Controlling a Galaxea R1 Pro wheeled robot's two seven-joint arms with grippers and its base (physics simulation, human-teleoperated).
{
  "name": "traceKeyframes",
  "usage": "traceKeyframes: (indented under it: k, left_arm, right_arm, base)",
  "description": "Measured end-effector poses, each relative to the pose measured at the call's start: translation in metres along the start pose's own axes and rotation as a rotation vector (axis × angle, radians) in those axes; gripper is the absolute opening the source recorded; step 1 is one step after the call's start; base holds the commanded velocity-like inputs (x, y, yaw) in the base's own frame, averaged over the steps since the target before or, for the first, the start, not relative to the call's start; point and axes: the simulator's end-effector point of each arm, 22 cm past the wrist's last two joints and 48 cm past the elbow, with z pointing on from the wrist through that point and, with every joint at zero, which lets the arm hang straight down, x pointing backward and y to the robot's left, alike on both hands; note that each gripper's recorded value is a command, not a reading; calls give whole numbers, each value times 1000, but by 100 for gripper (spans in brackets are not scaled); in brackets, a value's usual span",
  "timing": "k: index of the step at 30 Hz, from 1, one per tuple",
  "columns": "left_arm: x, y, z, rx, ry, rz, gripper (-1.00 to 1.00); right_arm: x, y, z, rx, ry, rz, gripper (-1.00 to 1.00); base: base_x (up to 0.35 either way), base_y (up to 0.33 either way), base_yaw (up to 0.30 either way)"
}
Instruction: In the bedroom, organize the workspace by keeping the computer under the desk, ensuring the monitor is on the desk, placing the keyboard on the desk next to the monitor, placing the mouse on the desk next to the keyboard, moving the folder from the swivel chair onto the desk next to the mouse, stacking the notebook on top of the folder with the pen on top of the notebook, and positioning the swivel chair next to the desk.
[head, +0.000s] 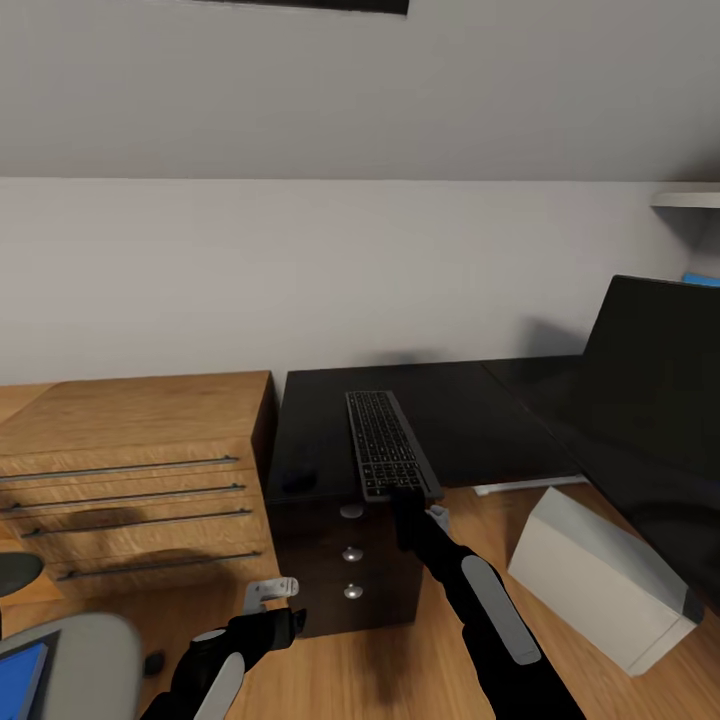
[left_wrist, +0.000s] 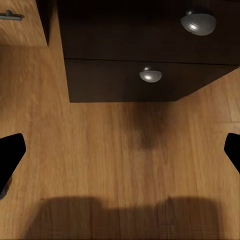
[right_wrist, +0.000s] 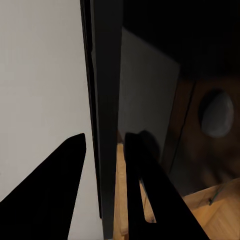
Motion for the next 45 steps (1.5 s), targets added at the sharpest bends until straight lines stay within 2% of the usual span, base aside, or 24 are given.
traceKeyframes:
  k: [9,10,11,24,37,41,45]
  left_arm:
    - [0,-1,0,1,1,0,100]
    - [0,-1,0,2,1,0,100]
    - [0,-1,0,2,1,0,100]
    - [0,-1,0,1,1,-1,100]
    - [1,-1,1,0,2,-1,100]
    - [7,1,3,-6,18,-1,100]
    - [12,3,5,-10,29,1,100]
  right_arm:
    - [0,0,0,3,0,-3,-100]
    - [0,0,0,3,0,-3,100]
    - [0,-13,1,32,0,-7,100]
    - [-1,-12,1,31,-3,-12,100]
    - [-2,-12,1,30,-6,-15,100]
    - [-2,-12,1,30,-9,-30,100]
    - [-4,-13,1,37,-18,-87,100]
  base:
    - [30,0,0]
    - [2,0,0]
    - [1,0,0]
    - [-16,0,0]
    - [-305,-6,0]
    - [-335,-82,0]
    - [-215,-74,0]
